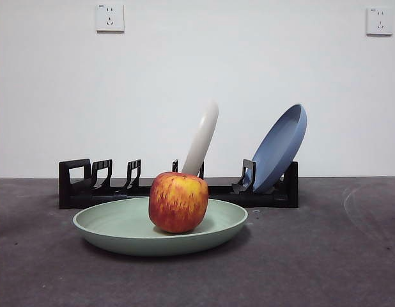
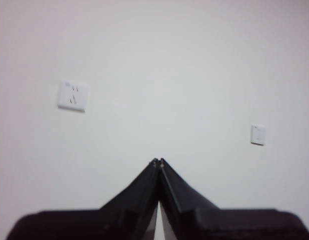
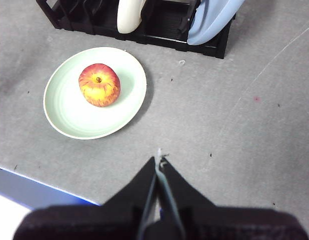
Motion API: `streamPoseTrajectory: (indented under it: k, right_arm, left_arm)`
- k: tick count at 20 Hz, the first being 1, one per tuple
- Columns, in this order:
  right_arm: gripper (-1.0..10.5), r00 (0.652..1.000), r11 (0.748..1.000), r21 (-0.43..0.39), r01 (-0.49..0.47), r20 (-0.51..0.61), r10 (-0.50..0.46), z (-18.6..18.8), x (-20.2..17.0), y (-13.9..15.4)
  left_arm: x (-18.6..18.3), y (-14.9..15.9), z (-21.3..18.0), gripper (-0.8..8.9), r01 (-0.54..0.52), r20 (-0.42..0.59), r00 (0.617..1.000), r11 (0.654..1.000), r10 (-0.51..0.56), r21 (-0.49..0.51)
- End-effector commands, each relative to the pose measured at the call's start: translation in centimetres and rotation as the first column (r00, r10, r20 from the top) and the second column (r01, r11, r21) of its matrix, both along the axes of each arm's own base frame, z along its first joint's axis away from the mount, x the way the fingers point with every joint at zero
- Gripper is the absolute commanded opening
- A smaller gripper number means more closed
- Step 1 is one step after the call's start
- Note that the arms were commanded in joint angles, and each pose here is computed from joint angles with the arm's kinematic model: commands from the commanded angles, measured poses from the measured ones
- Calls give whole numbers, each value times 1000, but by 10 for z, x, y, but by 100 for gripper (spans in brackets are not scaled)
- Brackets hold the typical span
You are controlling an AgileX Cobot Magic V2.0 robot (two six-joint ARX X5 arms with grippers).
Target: Take the green plate from the plate rack,put the plate on the table,take the apple from the table,put the apple in the plate
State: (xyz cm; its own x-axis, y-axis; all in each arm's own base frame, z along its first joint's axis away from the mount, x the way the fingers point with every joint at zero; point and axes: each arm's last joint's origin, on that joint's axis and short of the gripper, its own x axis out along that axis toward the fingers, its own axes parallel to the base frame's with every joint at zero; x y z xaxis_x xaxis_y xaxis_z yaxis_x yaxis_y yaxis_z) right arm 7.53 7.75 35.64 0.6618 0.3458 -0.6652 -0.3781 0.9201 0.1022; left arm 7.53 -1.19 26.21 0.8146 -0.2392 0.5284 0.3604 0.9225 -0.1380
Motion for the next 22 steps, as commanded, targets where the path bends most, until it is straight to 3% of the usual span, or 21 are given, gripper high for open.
streamPoseTrajectory:
  k: [1, 6, 10, 12, 15, 16, 22]
  right_arm:
    - [-16, 1000, 1000, 3, 8, 1, -8, -1, 0, 0]
    - [-16, 1000, 1000, 3, 8, 1, -8, -1, 0, 0]
    - [-16, 1000, 1000, 3, 8, 0, -8, -1, 0, 0]
    - [-16, 1000, 1000, 1, 12, 3, -12, -1, 1, 0]
    - [-16, 1000, 1000, -2, 16, 6, -16, -1, 1, 0]
    - [-16, 1000, 1000, -1, 17, 7, -17, -1, 1, 0]
    - [-16, 1000, 1000, -2, 17, 7, -17, -1, 1, 0]
  left_arm:
    - [7, 2, -20, -3, -64, -41, 997, 998, 65, 24]
    - [15, 6, -61, -3, -139, -188, 972, 990, 140, 20]
    - [19, 7, -74, -3, -195, -324, 925, 980, 197, 39]
    - [21, 8, -86, -3, -211, -430, 876, 975, 220, 69]
    - [21, 9, -108, -3, -212, -619, 744, 968, 250, 136]
    - [20, 8, -112, -3, -190, -650, 720, 970, 244, 154]
    - [20, 7, -111, -3, -147, -640, 736, 975, 222, 168]
